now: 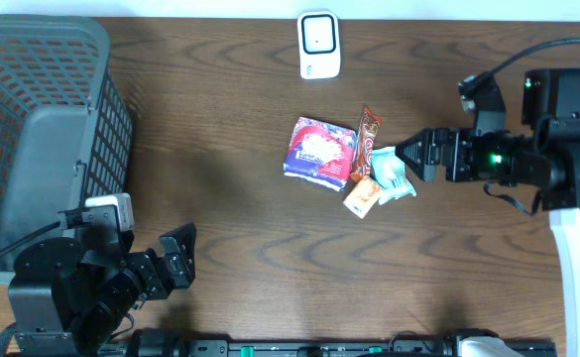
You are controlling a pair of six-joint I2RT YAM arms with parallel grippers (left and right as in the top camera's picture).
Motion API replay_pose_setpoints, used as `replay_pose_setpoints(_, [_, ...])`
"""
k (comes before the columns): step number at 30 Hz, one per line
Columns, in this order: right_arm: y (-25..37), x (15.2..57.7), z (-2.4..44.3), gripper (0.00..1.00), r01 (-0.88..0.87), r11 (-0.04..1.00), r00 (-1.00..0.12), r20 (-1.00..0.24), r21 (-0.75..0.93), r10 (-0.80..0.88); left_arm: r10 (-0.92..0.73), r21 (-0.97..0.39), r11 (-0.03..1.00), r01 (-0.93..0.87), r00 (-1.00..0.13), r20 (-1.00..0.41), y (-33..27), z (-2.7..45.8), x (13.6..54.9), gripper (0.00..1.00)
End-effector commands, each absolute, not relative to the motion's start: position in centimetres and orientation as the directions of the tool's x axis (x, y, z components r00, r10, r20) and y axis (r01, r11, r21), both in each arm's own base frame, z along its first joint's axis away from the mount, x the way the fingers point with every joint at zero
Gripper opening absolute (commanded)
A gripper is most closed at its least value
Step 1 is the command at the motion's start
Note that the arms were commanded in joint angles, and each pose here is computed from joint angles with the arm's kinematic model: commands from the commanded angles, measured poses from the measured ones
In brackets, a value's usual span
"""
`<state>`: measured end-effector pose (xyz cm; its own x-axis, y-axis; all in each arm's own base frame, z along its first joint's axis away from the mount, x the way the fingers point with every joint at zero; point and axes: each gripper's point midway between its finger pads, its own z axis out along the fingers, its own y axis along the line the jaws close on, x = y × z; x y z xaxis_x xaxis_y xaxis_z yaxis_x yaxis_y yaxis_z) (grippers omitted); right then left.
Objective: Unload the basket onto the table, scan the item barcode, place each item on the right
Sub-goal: 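Reach the right gripper toward the pile of items on the table, then grasp the mint-green wipes pack with the right gripper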
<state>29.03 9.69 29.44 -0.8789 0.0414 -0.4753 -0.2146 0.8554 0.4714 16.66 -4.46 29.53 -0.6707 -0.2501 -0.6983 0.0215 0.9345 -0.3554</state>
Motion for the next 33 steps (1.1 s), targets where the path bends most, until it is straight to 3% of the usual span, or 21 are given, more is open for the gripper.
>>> replay_pose_setpoints(1, [11.3, 29.9, 27.3, 0.99, -0.213, 0.841, -0.911, -0.411, 0.497, 0.012, -0.251, -0.363, 0.931, 0.034, -0.663, -0.706, -4.6, 30.1, 16.6, 0.98])
replay_pose_setpoints(8, [14.1, 30.3, 19.4, 0.99, -0.183, 0.876, -0.982, -0.132, 0.447, -0.138, -0.251, -0.363, 0.931, 0.034, -0.663, -0.706, -4.6, 30.1, 16.6, 0.98])
replay_pose_setpoints(12, [15.6, 32.2, 17.5, 0.98, -0.079, 0.856, -0.997, -0.052, 0.51, -0.06, -0.251, -0.363, 0.931, 0.034, -0.663, -0.706, -4.6, 30.1, 16.6, 0.98])
replay_pose_setpoints(16, [17.1, 35.8, 17.4, 0.98, -0.047, 0.816, -0.993, -0.115, 0.576, 0.024, -0.251, -0.363, 0.931, 0.034, -0.663, -0.706, -4.6, 30.1, 16.6, 0.98])
replay_pose_setpoints(22, [17.6, 38.9, 16.5, 0.99, -0.106, 0.828, -0.975, -0.223, 0.55, 0.023, -0.251, -0.363, 0.931, 0.034, -0.663, -0.706, -4.6, 30.1, 16.6, 0.98])
replay_pose_setpoints(29, [18.4, 40.2, 12.6, 0.99, -0.104, 0.86, -0.979, -0.203, 0.499, 0.0, -0.251, -0.363, 0.931, 0.034, -0.663, -0.706, -4.6, 30.1, 16.6, 0.98])
replay_pose_setpoints(33, [18.8, 40.3, 9.8, 0.99, -0.051, 0.867, -0.991, -0.132, 0.495, 0.017, -0.251, -0.363, 0.931, 0.034, -0.663, -0.706, -4.6, 30.1, 16.6, 0.98])
